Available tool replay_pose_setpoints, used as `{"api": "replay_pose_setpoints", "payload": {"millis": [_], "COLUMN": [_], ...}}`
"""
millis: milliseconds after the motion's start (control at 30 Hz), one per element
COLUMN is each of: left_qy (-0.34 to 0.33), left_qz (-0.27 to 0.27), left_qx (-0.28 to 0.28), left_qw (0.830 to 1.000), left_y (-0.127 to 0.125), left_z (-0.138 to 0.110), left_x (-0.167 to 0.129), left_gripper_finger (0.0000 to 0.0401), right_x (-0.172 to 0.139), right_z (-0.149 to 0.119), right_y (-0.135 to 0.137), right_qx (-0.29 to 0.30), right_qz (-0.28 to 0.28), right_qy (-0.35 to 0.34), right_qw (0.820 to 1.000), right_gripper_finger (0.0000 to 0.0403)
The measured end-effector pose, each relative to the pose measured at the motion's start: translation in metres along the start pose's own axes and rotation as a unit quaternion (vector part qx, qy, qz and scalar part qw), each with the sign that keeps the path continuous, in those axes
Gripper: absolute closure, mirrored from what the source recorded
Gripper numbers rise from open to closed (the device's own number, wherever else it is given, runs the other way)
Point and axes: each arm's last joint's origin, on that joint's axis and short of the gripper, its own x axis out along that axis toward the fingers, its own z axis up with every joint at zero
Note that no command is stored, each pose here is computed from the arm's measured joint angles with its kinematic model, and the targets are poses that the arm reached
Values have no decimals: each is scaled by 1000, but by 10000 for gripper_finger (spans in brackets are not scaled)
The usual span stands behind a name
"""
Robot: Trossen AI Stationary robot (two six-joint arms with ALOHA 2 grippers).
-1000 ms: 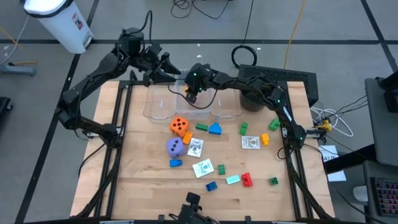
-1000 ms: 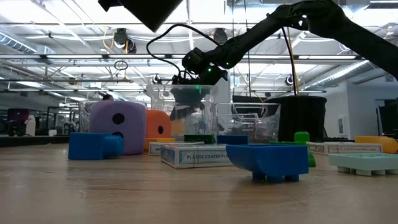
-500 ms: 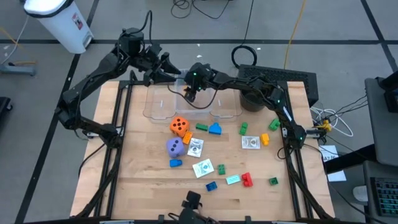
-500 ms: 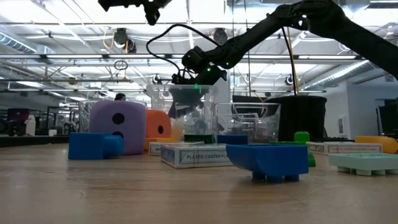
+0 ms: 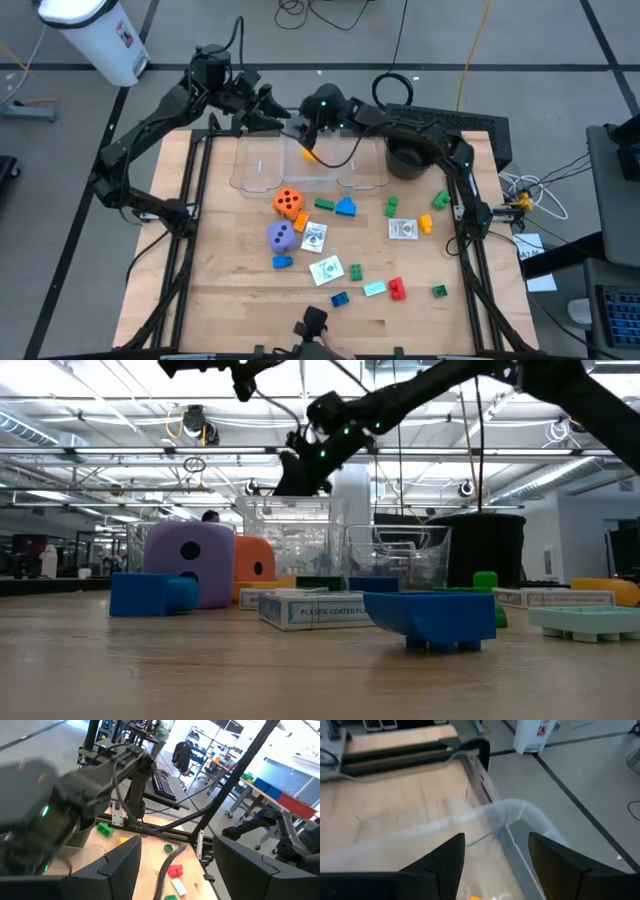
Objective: Pick & Place Toys
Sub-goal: Put the purple dice into the left transparent bin
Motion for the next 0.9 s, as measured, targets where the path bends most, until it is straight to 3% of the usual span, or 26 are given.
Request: {"api": "replay_pose_setpoints", "payload": {"millis": [200,433,633,900], "left_qy": [7,19,-3,-100], "left_qz": [4,68,57,18], "left_qx": [-15,-13,13,-36], "left_qw": [1000,997,998,994], "left_y": [-11,-38,-56,-56], "left_z": [-2,-6,-25,-84], "left_x": [1,2,6,9], "left_gripper_finger": [153,153,153,153], "right_x": [-42,-92,-132,-178], "right_z": [28,46,22,-32], "right_y": [-1,6,38,84], "right_qx": [45,109,148,146], "right_qz": [-2,4,30,75], "right_qy": [-27,-83,-152,-238], "right_qw": [999,991,977,957], "right_gripper_finger": [192,198,205,209]}}
